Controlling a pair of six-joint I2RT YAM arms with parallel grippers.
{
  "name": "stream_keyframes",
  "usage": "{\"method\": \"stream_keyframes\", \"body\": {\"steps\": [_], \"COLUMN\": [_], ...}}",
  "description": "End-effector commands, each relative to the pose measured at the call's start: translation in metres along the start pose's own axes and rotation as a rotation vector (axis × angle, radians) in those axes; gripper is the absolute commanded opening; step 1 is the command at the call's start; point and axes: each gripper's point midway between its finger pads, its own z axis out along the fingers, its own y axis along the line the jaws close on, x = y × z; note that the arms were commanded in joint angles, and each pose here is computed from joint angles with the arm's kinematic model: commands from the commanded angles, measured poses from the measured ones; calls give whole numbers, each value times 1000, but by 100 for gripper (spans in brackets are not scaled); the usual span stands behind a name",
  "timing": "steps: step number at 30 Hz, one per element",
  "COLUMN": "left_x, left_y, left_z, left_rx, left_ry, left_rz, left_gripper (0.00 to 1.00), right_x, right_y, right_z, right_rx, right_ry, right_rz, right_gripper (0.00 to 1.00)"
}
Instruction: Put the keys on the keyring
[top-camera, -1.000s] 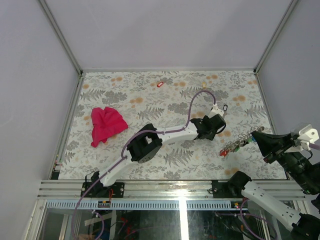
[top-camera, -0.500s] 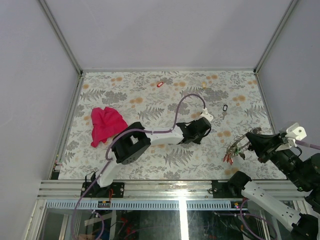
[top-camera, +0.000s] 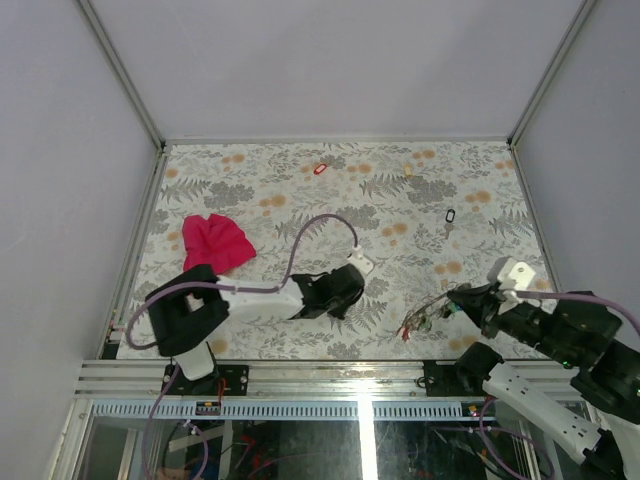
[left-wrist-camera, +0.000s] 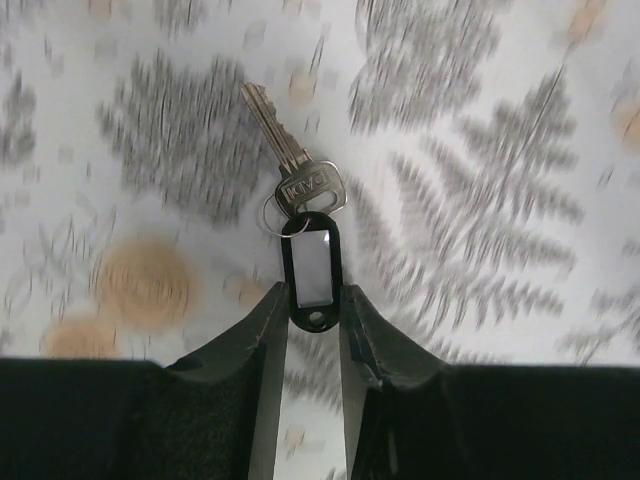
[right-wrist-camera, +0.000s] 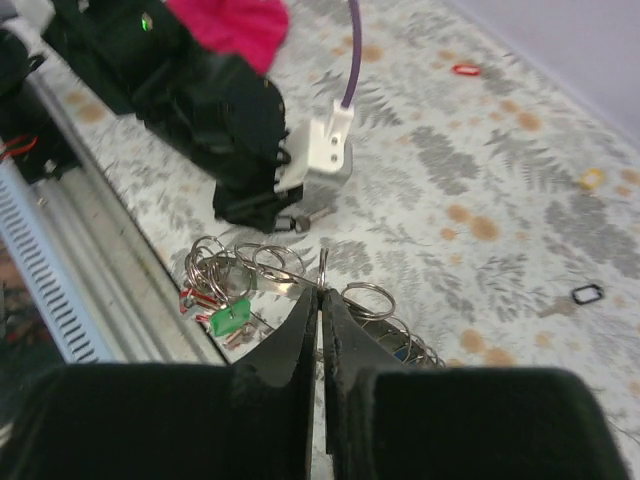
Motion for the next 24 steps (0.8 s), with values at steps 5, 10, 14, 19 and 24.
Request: {"method": "stream_keyframes", "body": {"steps": [5,10,14,19,24], "left_x": [29,4,-21,-30,-25], "left_y": [17,17,23,27,28], "left_z": [-44,-63,-70,-58,-43], "left_rx": [-2,9,-47,-142,-228], "left_ry": [-56,-156,-212,-162,-117], "left_rz": [-75,-99,-147,-256,-327], "left_gripper": [39,59,61,54,44], "right_x": [-21,-15,-16,-14,-13], "right_y": [36,26,9,-1,2], "right_z": [17,26,27,27,29], "right_rx": [-220,-169,-68,-13,-22], "right_ry": [-198,-146,-133,-120,-113], "right_rz": [-121,-106,-73,-46,-30], "right_gripper": [0,1,1,1,0]}}
